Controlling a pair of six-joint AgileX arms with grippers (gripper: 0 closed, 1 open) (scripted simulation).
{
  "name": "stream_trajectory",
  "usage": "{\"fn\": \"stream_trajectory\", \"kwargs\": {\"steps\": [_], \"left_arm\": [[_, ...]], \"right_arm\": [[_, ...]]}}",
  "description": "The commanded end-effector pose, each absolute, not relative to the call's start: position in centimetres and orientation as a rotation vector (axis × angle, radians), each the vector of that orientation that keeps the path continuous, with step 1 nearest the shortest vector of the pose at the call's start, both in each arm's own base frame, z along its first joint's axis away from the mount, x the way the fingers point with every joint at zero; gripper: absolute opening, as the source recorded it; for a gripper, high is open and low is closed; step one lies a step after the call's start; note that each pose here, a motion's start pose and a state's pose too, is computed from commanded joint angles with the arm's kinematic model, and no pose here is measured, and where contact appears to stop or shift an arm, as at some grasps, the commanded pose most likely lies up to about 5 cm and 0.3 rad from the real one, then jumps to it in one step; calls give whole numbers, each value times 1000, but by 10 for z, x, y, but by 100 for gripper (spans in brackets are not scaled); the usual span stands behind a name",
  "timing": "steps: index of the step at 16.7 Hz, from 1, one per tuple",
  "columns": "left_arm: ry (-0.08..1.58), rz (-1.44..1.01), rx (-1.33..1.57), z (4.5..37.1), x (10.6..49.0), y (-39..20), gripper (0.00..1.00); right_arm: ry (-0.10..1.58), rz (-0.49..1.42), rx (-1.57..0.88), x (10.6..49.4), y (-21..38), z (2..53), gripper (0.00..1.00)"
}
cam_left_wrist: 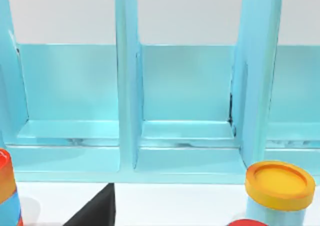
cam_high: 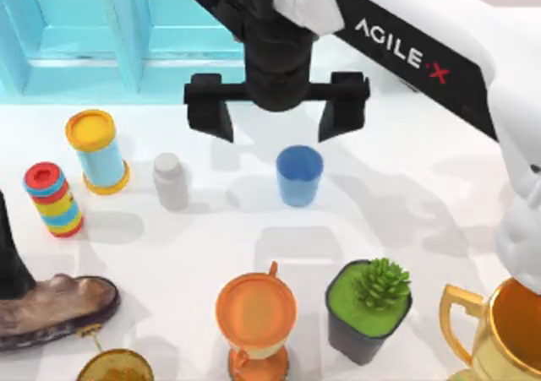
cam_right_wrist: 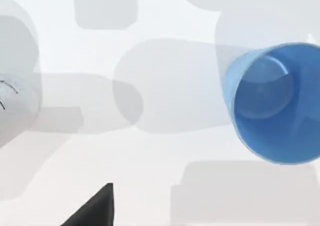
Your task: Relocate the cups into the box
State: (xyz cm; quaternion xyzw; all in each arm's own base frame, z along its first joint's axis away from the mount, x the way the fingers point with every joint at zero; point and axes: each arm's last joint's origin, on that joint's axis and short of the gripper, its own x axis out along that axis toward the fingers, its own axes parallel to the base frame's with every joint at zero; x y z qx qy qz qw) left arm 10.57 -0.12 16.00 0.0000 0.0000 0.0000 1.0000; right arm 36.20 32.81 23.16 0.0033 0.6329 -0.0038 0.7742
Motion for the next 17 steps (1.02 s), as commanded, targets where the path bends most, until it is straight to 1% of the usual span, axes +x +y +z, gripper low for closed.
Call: {"fn": "stream_trajectory", "kwargs": {"steps": [5, 8, 17], "left_arm": [[0, 0, 0, 160, 106, -1, 100], [0, 0, 0, 160, 106, -1, 100], [0, 0, 0, 160, 106, -1, 100]], "right_arm": [[1370, -5, 6, 359, 330, 232, 100], [1370, -9, 9, 358, 333, 222, 100], [1371, -10, 8, 380, 328, 144, 100]]}}
